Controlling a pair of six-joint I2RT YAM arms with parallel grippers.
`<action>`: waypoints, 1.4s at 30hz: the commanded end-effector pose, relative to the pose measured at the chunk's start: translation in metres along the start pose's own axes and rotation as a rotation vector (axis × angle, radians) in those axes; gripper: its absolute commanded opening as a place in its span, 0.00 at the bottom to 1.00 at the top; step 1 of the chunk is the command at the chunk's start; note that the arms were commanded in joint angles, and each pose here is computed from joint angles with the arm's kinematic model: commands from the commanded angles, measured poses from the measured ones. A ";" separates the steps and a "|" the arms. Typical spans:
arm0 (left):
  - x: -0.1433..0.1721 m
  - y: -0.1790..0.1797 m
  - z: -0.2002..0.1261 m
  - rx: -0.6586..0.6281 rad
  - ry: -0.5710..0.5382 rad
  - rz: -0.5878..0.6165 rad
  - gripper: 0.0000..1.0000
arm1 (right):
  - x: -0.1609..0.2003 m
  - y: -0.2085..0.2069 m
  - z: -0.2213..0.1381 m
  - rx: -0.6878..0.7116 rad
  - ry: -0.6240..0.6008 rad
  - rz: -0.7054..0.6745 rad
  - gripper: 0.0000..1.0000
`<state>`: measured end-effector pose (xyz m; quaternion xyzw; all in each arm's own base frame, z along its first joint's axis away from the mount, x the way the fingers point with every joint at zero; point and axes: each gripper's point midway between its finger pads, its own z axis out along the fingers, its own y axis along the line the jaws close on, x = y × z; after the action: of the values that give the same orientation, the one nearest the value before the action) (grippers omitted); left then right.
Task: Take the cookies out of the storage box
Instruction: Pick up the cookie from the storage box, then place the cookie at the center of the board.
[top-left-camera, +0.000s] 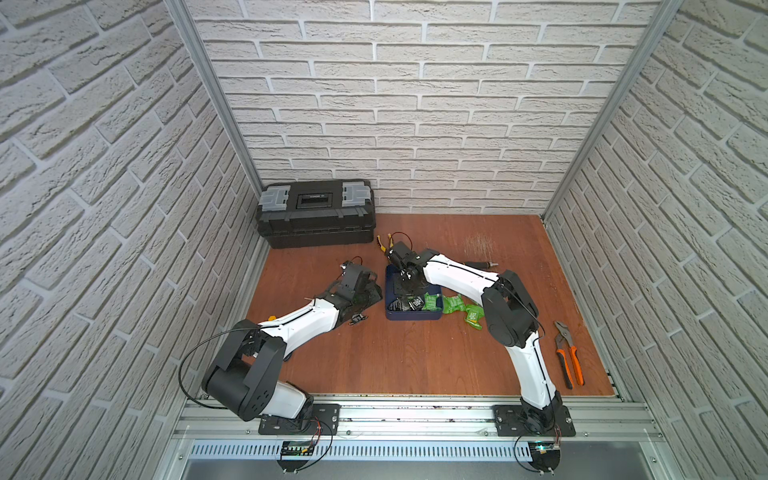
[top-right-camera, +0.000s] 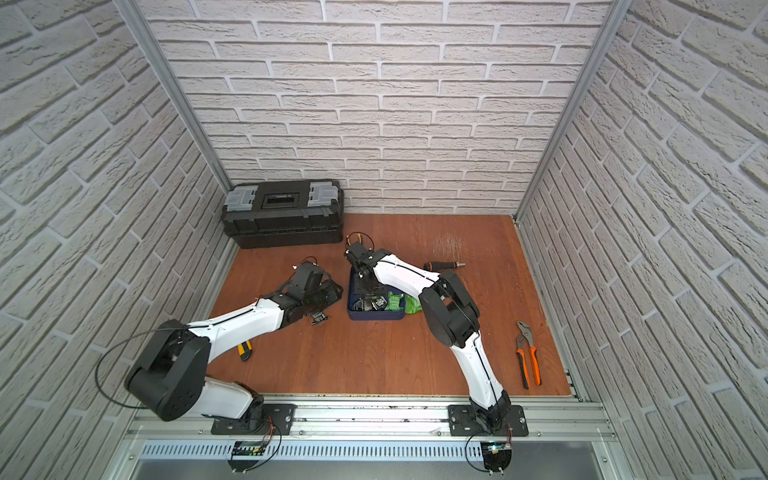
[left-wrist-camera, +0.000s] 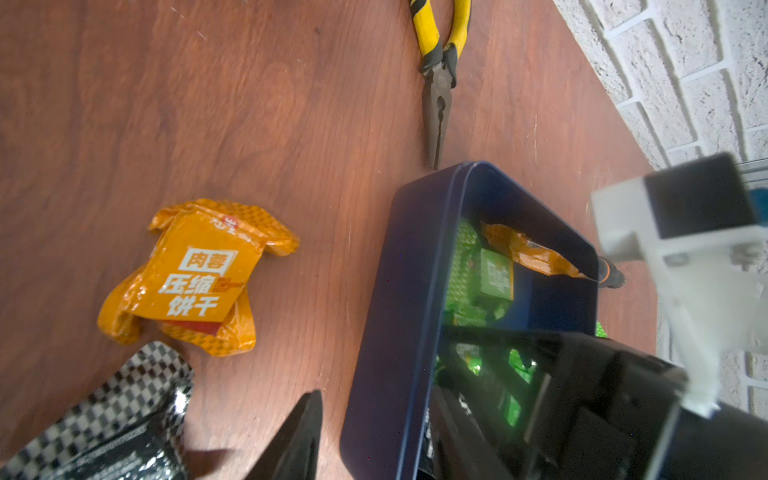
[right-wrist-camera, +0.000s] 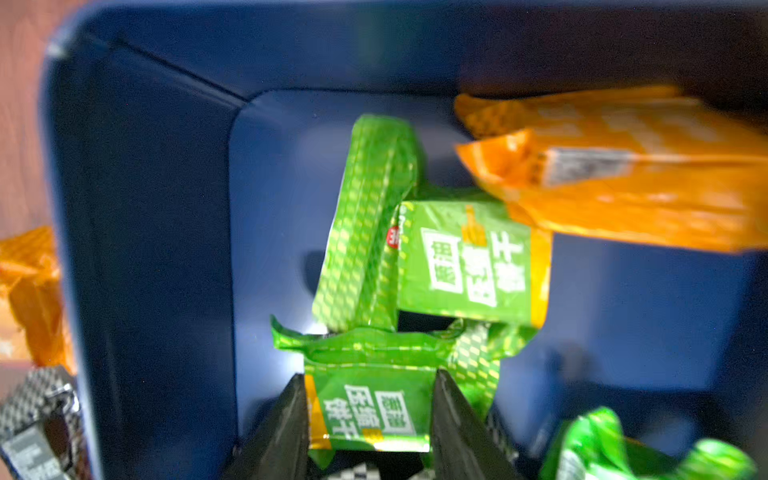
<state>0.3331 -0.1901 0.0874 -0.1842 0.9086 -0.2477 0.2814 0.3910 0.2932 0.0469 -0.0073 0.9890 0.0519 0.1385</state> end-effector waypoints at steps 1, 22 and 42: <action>-0.011 -0.013 0.000 0.039 -0.029 0.010 0.48 | -0.015 -0.002 -0.040 0.000 -0.093 -0.052 0.32; -0.012 -0.029 -0.004 0.133 -0.038 0.043 0.48 | -0.040 0.021 -0.069 -0.128 -0.215 -0.073 0.32; -0.014 -0.036 -0.005 0.153 -0.034 0.078 0.49 | 0.037 -0.050 -0.133 -0.015 -0.175 -0.069 0.33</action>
<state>0.3412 -0.2049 0.1064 -0.1527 0.8937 -0.2899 0.3063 0.3379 0.2534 0.1470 -0.0494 0.9706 0.0813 0.2213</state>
